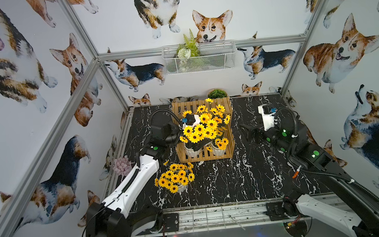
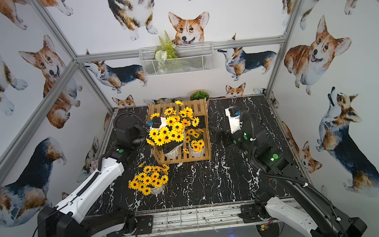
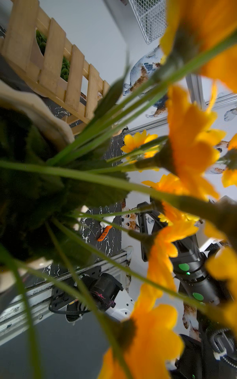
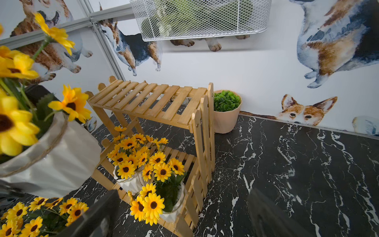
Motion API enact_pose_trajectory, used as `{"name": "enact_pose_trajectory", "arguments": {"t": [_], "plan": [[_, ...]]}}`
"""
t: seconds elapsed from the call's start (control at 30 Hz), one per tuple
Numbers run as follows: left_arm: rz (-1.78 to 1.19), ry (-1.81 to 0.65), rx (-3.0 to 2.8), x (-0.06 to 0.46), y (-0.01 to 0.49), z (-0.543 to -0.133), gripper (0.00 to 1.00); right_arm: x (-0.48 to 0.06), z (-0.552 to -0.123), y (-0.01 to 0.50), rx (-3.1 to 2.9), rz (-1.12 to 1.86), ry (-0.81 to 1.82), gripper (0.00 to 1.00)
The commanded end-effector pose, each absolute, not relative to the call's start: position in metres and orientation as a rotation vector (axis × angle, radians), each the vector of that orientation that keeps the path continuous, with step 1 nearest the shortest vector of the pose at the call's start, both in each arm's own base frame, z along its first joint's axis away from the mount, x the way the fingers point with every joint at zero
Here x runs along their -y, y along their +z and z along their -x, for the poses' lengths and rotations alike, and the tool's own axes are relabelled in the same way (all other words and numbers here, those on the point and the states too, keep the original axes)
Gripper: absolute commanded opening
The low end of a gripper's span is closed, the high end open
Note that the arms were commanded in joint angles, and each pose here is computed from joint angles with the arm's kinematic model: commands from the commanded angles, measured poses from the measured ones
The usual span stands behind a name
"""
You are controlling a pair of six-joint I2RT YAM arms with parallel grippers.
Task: Take the sunflower pots off the shelves
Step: Pick up the sunflower pot from the shelf, then place the sunflower pot at the center of the board.
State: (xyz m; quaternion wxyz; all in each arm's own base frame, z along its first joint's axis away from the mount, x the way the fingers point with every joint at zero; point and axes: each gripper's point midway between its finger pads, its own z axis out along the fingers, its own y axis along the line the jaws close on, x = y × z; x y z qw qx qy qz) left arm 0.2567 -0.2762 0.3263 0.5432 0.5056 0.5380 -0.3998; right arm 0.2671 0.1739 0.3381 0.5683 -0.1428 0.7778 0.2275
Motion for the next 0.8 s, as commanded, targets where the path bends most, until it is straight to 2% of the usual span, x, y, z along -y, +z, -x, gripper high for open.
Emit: {"name": "enact_pose_trajectory", "arguments": {"t": [0.0, 0.77], "plan": [[-1.173, -0.912, -1.184, 0.282, 0.335, -0.254, 0.0, -0.167, -0.269, 0.346, -1.817, 0.269, 0.533, 1.0], [-1.17, -0.968, -1.197, 0.32, 0.281, -0.22, 0.0, -0.154, -0.263, 0.399, -1.685, 0.249, 0.502, 1.0]]}}
